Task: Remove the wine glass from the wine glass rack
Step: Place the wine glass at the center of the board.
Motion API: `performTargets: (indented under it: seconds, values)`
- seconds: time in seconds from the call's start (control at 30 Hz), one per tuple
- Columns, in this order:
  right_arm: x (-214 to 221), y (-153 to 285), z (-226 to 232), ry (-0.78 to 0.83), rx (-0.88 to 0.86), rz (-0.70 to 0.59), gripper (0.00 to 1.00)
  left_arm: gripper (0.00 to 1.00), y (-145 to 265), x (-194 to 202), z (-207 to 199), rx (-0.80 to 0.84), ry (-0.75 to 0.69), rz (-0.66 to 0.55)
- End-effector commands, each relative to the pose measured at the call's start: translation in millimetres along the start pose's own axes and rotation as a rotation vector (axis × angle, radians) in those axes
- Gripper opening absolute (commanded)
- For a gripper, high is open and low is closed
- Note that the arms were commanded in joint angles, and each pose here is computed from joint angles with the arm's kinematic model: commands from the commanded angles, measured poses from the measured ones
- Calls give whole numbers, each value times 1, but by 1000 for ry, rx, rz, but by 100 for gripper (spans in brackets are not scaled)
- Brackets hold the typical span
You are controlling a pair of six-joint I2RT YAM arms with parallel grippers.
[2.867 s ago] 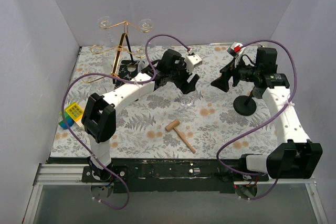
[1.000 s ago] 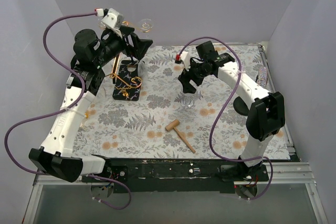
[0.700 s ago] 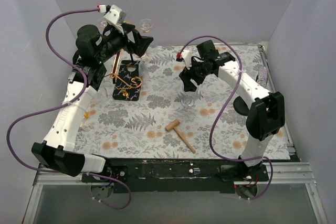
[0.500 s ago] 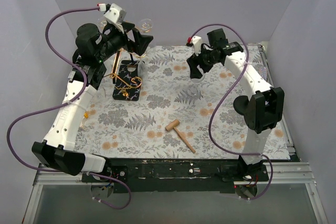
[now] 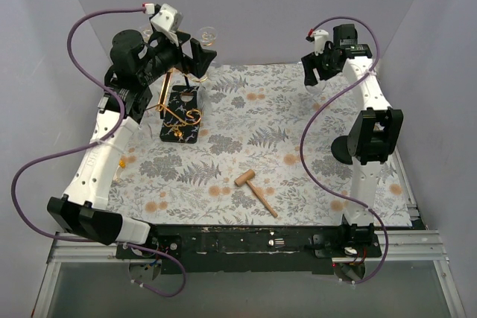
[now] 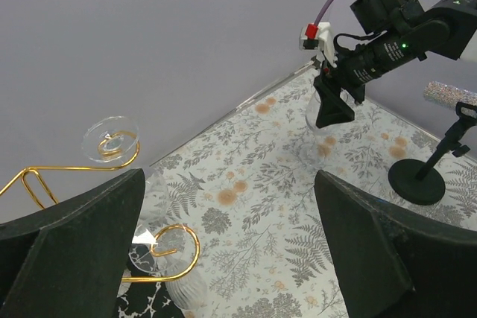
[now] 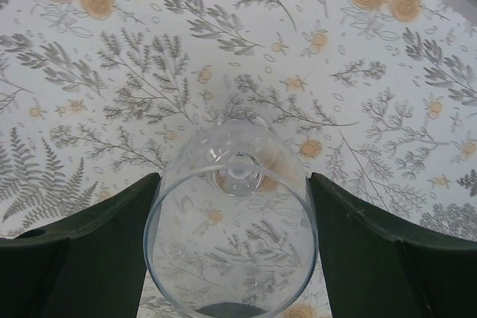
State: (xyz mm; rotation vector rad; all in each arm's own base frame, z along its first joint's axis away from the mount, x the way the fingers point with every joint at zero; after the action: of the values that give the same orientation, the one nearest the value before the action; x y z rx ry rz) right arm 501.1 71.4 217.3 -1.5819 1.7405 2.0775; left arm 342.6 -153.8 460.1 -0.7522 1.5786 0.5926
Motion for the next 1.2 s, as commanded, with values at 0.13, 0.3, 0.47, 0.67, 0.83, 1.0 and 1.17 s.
performTargets:
  seconds: [0.13, 0.3, 0.47, 0.67, 0.83, 1.0, 1.17]
  values:
    - [-18, 24, -45, -7, 180, -71, 63, 98, 0, -8, 6, -37, -36, -5]
    - [-7, 16, -54, -46, 196, -50, 86, 98, -2, -4, 10, -52, -39, 6]
    - [-13, 21, -58, -89, 201, -101, 98, 98, -2, -7, 12, -73, -49, 8]
    - [-44, 57, -57, -79, 240, -218, 98, 98, 0, -12, 15, -100, -71, -3]
    - [-54, 77, -52, -73, 252, -254, 98, 98, 0, -10, 17, -110, -76, -4]
    - [-68, 92, -38, -16, 200, -309, 96, 98, -3, -9, 19, -106, -62, -12]
    - [-106, 112, 26, 250, -12, -535, 90, 98, -2, -21, 40, -256, -101, -67]
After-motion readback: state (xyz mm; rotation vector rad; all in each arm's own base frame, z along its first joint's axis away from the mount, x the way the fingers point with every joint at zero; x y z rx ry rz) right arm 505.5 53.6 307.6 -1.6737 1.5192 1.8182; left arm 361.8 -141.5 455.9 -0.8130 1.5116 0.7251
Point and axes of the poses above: each gripper's point midway between its finger pads, its own y axis back along the fingers, its own z axis along the line the jaws close on, x = y × z, the point moved 6 cm from there along y, back along the fingers, and after that the axes turned 9 degrees about y, right-handed, at the moved point
